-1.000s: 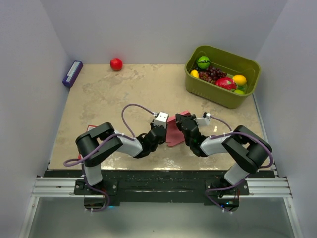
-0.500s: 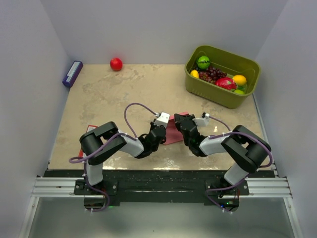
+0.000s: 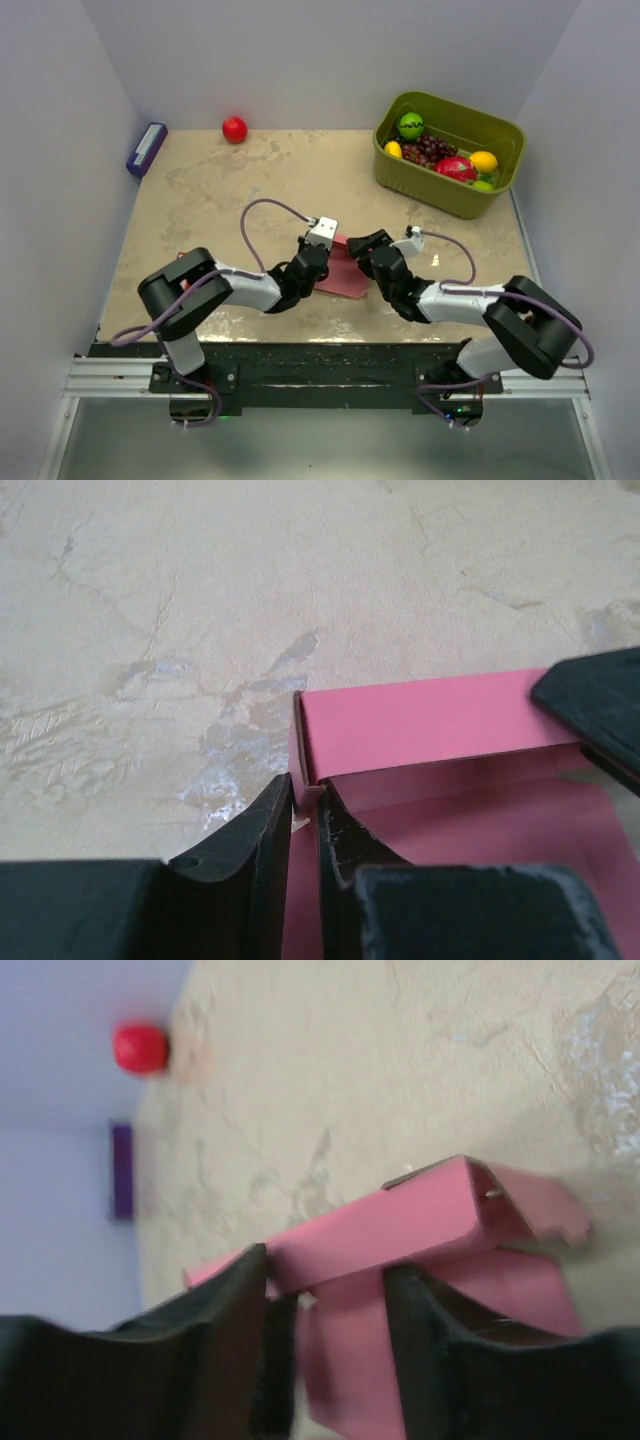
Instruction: Fold the paper box
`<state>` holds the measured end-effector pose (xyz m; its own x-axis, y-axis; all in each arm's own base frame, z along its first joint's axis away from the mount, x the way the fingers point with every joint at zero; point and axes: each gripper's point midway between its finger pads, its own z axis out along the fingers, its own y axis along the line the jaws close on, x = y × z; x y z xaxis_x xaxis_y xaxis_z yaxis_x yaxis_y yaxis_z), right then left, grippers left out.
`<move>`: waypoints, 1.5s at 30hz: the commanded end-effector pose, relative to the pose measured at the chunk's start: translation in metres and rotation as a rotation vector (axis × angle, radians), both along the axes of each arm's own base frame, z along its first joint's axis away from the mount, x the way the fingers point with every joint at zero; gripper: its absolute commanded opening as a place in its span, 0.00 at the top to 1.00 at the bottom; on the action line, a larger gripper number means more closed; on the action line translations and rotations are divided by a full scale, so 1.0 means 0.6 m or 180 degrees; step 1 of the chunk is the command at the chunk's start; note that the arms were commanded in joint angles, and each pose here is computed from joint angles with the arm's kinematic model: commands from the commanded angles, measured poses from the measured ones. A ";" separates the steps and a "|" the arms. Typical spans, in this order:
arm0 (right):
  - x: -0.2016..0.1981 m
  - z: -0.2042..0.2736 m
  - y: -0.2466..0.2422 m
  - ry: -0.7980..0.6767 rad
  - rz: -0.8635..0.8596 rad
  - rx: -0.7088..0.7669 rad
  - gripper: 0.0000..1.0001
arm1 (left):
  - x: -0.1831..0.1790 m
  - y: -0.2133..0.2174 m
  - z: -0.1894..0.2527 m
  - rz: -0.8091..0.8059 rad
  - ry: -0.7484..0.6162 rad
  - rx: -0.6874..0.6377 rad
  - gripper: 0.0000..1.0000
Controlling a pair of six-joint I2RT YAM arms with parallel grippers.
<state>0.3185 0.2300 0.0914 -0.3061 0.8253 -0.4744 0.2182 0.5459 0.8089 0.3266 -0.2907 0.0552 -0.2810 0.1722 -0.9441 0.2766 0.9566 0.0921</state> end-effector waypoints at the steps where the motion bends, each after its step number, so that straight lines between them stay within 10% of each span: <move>1: -0.072 -0.040 -0.003 0.0309 0.0665 -0.0591 0.33 | 0.005 -0.014 0.083 -0.0265 -0.0027 -0.0571 1.00; 15: -0.165 0.152 -0.068 -0.0141 0.1498 -0.1387 0.16 | -0.046 0.038 0.065 -0.0758 0.0912 -0.0479 1.00; 45: -0.145 0.109 -0.047 -0.0049 0.1247 -0.2309 0.45 | -0.089 0.050 0.084 -0.0723 0.1214 -0.0755 1.00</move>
